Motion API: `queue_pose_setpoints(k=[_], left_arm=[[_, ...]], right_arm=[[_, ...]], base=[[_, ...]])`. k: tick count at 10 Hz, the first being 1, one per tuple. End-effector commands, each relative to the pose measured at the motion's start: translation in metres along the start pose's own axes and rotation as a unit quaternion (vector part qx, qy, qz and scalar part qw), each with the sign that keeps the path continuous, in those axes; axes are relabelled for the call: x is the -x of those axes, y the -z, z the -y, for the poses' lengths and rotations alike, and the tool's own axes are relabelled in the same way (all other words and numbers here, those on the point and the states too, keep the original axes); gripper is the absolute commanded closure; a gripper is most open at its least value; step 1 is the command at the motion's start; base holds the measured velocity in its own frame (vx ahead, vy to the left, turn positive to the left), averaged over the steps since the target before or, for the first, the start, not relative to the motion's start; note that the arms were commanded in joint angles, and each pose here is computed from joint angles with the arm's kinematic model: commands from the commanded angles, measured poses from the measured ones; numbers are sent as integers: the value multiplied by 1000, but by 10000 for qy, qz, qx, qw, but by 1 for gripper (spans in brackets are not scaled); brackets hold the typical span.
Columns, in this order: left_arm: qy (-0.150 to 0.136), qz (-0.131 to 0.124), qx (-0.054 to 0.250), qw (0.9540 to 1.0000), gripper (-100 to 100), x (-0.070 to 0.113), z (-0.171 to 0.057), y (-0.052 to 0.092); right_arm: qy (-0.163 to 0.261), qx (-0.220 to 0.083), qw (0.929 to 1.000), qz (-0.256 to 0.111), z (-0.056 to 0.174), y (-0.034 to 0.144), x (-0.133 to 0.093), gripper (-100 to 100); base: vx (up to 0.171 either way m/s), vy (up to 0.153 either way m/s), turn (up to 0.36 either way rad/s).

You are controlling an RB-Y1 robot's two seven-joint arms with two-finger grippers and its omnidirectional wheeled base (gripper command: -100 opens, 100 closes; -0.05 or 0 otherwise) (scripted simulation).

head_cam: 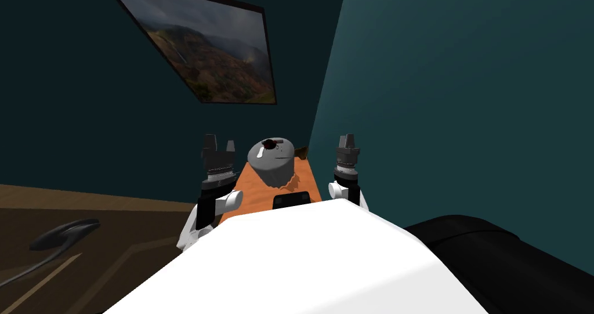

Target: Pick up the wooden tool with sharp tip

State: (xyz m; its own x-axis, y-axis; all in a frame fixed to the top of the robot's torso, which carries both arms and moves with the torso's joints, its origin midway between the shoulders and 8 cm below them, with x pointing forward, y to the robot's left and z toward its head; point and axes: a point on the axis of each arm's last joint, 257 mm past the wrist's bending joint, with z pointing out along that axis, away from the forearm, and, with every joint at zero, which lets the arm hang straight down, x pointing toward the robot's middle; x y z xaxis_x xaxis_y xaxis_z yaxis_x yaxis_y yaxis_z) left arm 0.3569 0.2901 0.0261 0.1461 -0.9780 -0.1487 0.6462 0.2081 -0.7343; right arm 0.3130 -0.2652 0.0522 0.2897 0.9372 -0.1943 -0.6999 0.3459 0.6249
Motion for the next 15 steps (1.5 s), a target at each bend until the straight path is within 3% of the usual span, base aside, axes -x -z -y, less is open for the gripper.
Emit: queue_pose_setpoints(k=[1, 4, 5, 6, 7, 8, 9, 12, 15], left_arm=[[-69, -24, 325, 9994, -100, 7, -28, -2], [-114, -23, 571, 9983, -100, 14, -48, -5], [-159, -8, 783, 9968, -100, 23, -67, -8], [-159, -9, 822, 9965, -100, 23, -69, -8], [-201, 19, 1080, 9939, -100, 32, -91, -10], [-201, 18, 1088, 9939, -100, 32, -91, -10], [-240, 60, 1298, 9912, -100, 43, -110, -13], [-271, 106, 1659, 9857, -100, 55, -137, -13], [-309, 215, 2111, 9767, -100, 78, -172, -19]], right_arm=[[0, 0, 10000, 0, 0, 0, 0, 0], [0, 0, 10000, 0, 0, 0, 0, 0], [1, 0, 10000, 0, 0, 0, 0, 0], [0, 0, 10000, 0, 0, 0, 0, 0], [0, 0, 10000, 0, 0, 0, 0, 0], [0, 0, 10000, 0, 0, 0, 0, 0], [1, 0, 10000, 0, 0, 0, 0, 0], [0, 0, 10000, 0, 0, 0, 0, 0], [1, -1, 10000, 0, 0, 0, 0, 0]], base=[[5, -28, -214], [7, -20, -101], [2, -23, -122], [3, -15, -96], [5, -25, -185], [2, -17, -96], [3, -24, -184], [6, -20, -124], [8, -22, -141]])
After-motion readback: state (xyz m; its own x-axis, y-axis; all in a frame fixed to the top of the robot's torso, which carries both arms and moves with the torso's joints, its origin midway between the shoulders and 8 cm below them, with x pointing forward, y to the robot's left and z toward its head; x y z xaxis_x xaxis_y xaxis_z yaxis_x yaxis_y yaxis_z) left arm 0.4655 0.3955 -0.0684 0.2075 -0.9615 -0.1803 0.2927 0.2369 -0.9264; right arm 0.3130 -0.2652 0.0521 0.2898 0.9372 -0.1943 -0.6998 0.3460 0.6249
